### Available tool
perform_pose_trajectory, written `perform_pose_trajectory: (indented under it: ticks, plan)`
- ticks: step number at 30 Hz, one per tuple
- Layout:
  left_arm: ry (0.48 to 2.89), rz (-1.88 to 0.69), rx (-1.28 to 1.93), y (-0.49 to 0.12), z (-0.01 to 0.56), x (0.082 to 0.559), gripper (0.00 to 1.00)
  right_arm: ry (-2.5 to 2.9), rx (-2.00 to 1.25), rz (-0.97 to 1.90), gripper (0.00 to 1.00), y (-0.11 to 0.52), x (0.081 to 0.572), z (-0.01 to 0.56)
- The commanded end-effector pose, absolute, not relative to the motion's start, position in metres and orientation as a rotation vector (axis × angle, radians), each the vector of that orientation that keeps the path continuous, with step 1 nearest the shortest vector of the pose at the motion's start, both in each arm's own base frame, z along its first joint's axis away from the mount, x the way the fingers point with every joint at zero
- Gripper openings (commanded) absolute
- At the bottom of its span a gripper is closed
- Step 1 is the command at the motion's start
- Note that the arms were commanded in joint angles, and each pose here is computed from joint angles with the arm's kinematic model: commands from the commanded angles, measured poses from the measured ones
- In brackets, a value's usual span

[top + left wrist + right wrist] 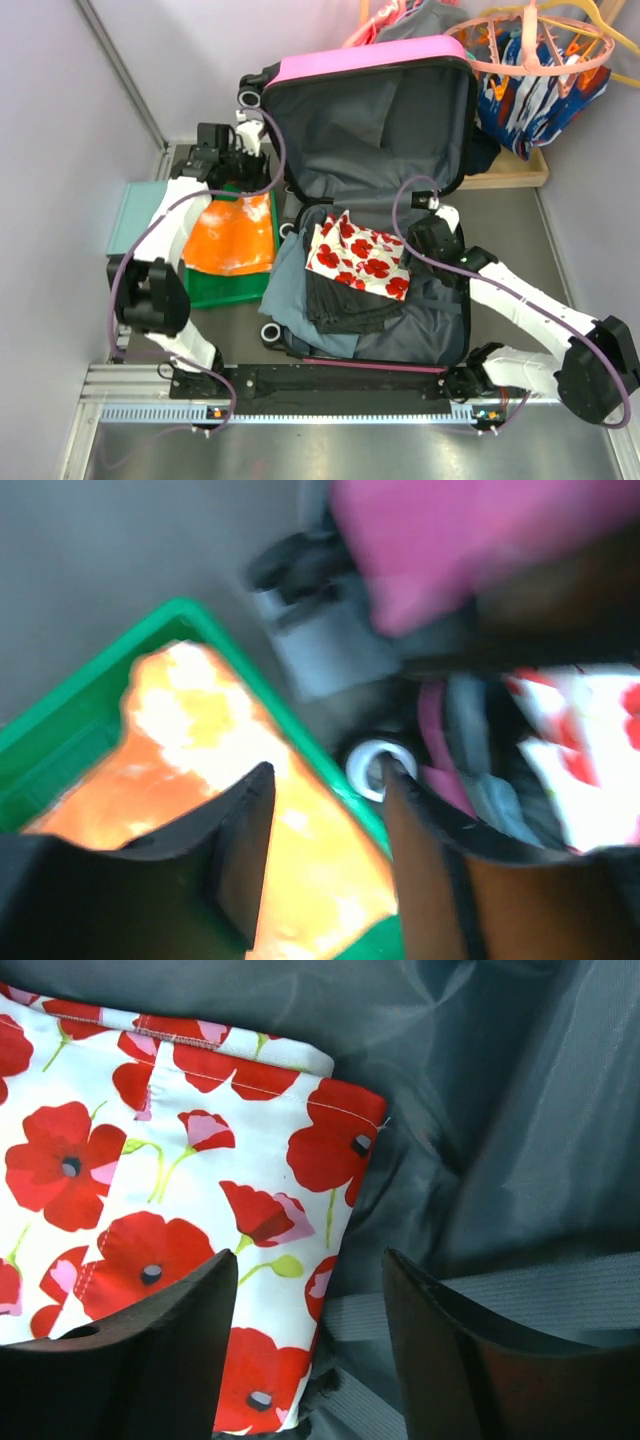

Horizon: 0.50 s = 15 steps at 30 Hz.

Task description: Open, take out, and arrange the luggage

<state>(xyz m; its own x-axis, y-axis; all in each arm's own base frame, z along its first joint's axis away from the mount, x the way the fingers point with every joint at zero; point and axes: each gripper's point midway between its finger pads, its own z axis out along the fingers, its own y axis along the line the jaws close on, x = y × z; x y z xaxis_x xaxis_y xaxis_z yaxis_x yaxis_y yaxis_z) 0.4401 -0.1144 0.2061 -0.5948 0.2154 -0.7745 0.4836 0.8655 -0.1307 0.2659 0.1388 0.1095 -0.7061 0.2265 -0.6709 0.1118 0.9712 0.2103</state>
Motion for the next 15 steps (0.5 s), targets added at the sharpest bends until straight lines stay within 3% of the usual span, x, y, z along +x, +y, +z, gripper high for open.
perform_pose_trajectory:
  ticks: [1,6,11,15]
  plan:
    - [2.195,-0.534,0.770,-0.170,0.220,0.371,0.56,2.371,0.301,0.362,0.60,0.151,0.270,0.107]
    - [2.231,-0.643,0.996,-0.216,0.204,0.315,0.71,2.392,0.324,0.468,0.61,0.159,0.274,0.094]
    - [2.316,-0.644,1.066,-0.237,0.182,0.301,0.75,2.438,0.327,0.482,0.61,0.166,0.277,0.079]
    - [2.210,-0.621,0.968,-0.246,0.208,0.322,0.81,2.414,0.332,0.436,0.61,0.163,0.287,0.083]
